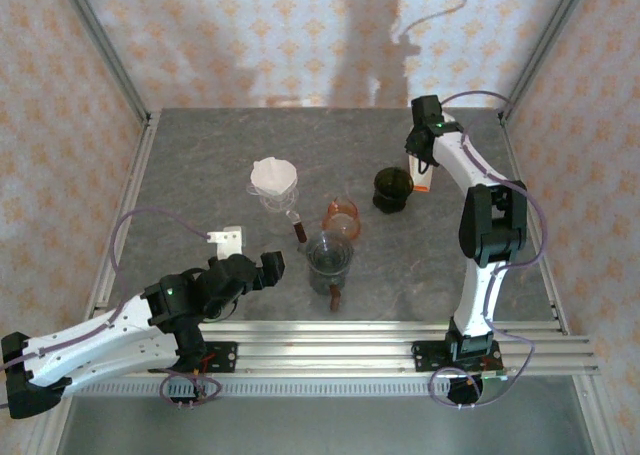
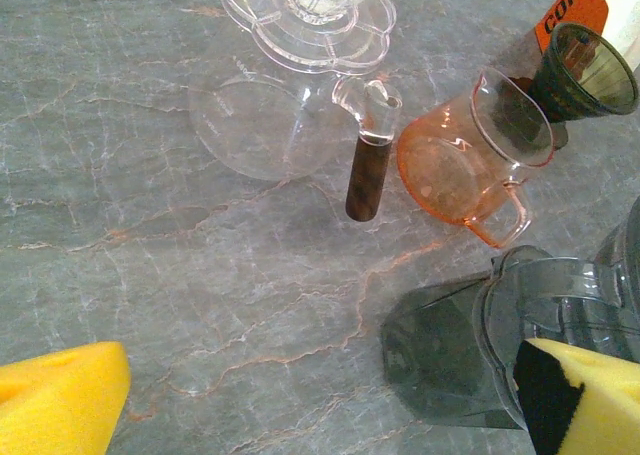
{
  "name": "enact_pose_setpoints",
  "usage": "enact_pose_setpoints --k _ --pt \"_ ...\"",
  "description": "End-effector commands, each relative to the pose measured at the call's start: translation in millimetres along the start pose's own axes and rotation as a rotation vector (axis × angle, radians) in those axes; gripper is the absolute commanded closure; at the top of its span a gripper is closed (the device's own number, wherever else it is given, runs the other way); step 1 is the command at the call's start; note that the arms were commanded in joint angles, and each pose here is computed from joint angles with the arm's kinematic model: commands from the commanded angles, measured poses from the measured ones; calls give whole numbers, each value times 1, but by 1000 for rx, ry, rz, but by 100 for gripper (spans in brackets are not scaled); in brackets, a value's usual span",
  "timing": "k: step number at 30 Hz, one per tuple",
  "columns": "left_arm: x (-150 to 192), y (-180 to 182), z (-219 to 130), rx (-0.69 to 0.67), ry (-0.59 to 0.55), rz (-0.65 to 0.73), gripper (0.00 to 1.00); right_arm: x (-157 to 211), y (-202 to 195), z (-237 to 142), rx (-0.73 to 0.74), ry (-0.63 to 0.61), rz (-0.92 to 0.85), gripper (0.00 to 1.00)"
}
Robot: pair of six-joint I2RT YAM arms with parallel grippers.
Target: Place the coffee filter in the dripper
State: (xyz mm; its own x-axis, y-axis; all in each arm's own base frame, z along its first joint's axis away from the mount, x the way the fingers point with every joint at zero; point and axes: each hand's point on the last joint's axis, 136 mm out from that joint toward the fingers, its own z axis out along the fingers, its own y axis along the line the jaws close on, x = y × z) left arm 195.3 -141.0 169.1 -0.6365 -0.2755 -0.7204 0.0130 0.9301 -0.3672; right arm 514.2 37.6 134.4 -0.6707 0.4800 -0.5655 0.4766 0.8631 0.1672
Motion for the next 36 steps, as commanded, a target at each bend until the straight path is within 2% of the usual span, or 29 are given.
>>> enact_pose_setpoints --k 1,10,23,36 --pt "-8 2 -2 -12 -24 1 0 -7 -5 6 43 -20 16 73" --pt "-5 5 1 -16 -12 -12 0 -2 -5 14 51 -7 18 75" --pt "-3 7 4 -18 -1 -23 0 -4 -4 9 33 -18 3 100" --pt "-2 7 5 -15 3 -37 0 -8 -13 -26 10 -64 -2 100"
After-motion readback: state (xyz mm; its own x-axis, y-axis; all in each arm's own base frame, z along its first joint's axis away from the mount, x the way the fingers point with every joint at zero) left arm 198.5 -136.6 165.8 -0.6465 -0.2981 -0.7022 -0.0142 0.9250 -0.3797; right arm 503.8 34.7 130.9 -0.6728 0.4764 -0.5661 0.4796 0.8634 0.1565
